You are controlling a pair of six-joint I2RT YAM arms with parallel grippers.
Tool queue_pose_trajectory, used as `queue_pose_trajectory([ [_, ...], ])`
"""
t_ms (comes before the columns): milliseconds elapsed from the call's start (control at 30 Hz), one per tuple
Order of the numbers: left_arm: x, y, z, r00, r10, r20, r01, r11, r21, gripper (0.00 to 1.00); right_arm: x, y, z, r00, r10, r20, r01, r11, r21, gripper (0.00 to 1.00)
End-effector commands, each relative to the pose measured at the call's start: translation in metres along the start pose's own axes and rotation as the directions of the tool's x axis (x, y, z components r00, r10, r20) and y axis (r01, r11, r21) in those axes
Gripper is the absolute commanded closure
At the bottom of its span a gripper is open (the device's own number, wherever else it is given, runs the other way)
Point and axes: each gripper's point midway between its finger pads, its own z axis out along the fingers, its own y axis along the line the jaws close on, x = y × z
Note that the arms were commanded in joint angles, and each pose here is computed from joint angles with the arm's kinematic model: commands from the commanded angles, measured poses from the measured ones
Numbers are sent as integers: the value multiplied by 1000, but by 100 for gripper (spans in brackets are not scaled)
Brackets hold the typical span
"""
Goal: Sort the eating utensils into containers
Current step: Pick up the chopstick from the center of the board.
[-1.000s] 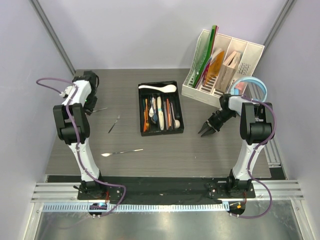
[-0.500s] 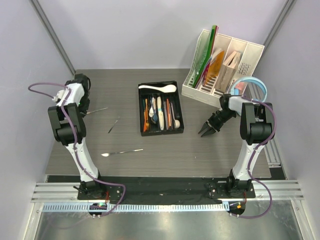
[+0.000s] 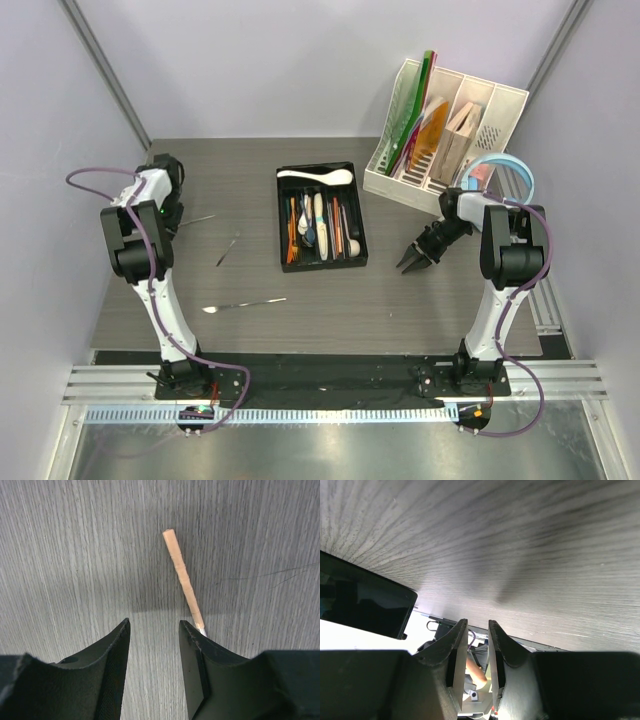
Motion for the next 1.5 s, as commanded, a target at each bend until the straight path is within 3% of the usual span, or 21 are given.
queue_pose_trajectory([
  [0, -19, -11, -5, 998, -33, 45, 31, 999, 33, 56, 18, -26, 21, 985, 118, -124, -108, 991, 83, 71],
  [467, -33, -25, -17, 996, -59, 70, 50, 990, 131, 58, 14, -23, 20, 986, 117, -117, -107, 990, 87, 71],
  [767, -28, -38, -5, 999, -25, 32, 21, 993, 116, 58, 14, -24, 20, 986, 119, -117, -109, 990, 91, 71],
  [1233, -5, -26, 16, 998, 60, -21, -59, 996, 60, 61, 15, -25, 21, 985, 122, -123, -111, 989, 95, 72],
  [1267, -1, -26, 20, 997, 70, -26, -69, 996, 51, 64, 16, -25, 20, 985, 123, -124, -112, 989, 96, 72],
  [1300, 1, -25, 20, 996, 80, -36, -78, 996, 46, 76, 15, -25, 20, 985, 120, -121, -109, 989, 97, 71],
  [1367, 2, -23, 19, 995, 88, -50, -87, 996, 37, 80, 15, -25, 19, 985, 121, -120, -110, 989, 97, 72],
  [1400, 4, -22, 18, 993, 102, -59, -100, 994, 42, 93, 15, -25, 20, 985, 121, -121, -110, 989, 99, 72],
  [1433, 8, -18, 19, 991, 116, -71, -113, 993, 42, 100, 15, -25, 20, 985, 122, -121, -111, 989, 97, 72],
  [1467, 7, -21, 16, 991, 117, -68, -112, 991, 70, 100, 15, -25, 20, 985, 123, -123, -112, 989, 97, 72],
])
